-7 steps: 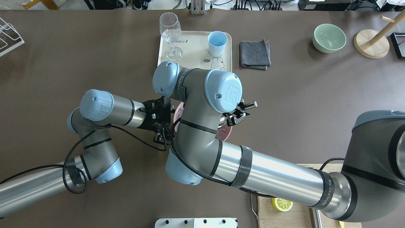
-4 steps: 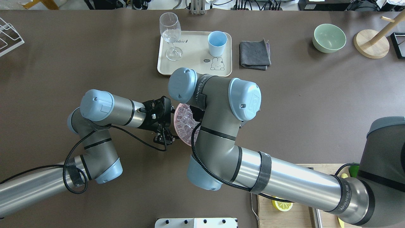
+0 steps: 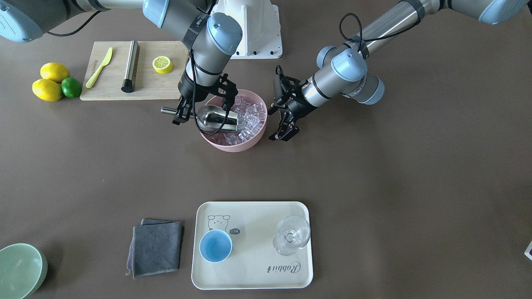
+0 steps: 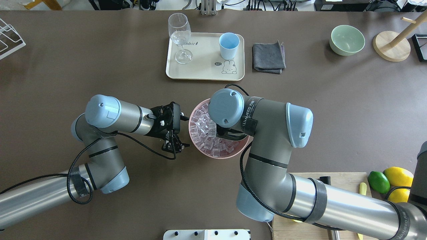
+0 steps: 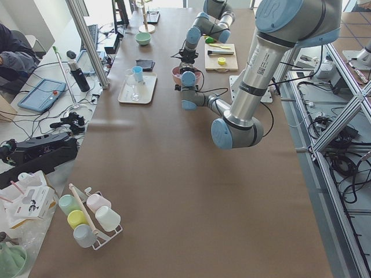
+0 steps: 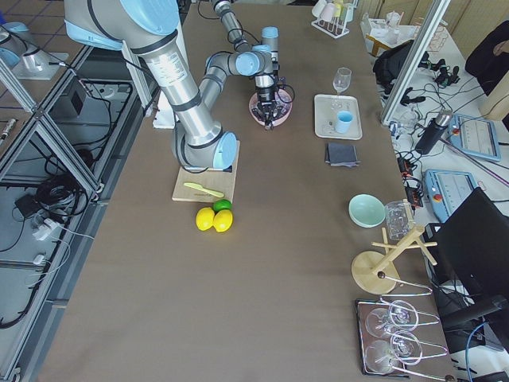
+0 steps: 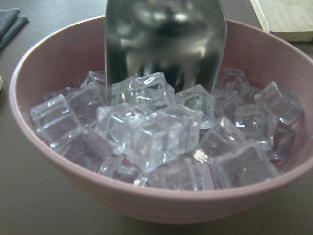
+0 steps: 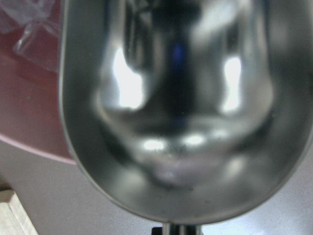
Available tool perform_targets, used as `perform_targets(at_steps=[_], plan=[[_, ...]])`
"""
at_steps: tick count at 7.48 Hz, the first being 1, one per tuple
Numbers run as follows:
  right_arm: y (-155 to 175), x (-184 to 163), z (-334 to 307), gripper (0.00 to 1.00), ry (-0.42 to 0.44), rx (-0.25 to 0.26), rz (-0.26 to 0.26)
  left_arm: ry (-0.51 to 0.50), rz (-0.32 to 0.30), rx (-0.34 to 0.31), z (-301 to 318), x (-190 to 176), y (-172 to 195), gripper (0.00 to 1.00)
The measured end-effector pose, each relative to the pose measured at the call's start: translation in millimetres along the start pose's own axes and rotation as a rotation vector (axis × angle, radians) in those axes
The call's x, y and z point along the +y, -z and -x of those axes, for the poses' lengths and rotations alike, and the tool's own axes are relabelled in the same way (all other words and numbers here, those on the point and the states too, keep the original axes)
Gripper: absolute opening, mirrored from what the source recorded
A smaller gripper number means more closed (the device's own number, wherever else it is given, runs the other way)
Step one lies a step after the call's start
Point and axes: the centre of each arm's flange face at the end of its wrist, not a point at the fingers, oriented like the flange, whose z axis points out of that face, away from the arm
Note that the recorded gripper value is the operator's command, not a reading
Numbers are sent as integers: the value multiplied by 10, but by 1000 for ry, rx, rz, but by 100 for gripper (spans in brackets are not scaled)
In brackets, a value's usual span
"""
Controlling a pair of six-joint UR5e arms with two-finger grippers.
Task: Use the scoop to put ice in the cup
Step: 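Drag the scoop through the ice cubes to fill it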
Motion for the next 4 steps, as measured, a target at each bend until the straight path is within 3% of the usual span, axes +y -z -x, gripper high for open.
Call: perform_targets(at_steps=[4], plan=[[38, 77, 95, 0, -107, 30, -175, 3, 6, 2, -4, 15, -15, 98]])
